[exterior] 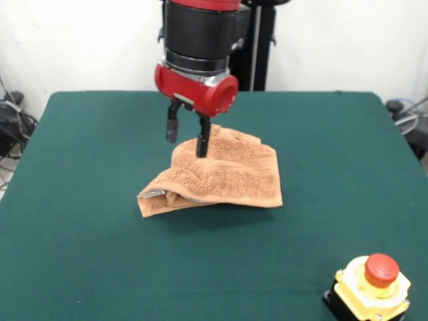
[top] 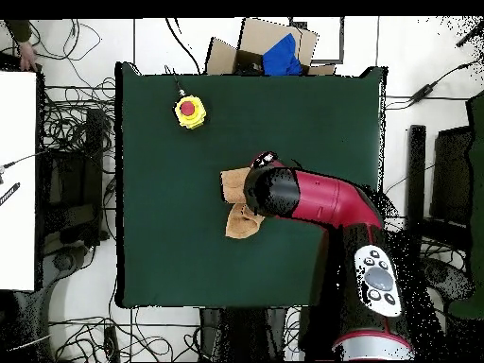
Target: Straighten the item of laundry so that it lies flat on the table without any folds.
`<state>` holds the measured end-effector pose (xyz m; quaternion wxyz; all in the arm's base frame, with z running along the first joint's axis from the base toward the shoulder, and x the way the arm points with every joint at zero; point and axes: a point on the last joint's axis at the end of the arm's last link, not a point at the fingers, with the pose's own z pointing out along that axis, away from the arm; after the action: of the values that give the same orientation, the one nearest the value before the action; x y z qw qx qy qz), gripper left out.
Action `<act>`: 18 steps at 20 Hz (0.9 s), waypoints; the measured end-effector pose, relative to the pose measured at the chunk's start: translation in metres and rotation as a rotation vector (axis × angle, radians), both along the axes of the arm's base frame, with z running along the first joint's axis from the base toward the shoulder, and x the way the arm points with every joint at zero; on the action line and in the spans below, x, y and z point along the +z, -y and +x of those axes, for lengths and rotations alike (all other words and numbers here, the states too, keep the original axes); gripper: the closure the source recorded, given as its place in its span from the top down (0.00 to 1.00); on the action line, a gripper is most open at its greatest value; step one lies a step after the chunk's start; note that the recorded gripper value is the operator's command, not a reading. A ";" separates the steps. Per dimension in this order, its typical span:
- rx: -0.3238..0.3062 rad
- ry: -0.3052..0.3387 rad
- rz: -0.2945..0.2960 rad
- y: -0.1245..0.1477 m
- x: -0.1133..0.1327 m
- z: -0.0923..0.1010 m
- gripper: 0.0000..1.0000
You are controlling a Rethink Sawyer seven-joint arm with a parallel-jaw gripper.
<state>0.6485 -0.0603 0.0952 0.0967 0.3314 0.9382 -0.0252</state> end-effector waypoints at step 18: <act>-0.003 -0.045 -0.007 0.029 -0.042 -0.006 1.00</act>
<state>0.6420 -0.0891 0.0531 0.0765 0.3318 0.9396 -0.0359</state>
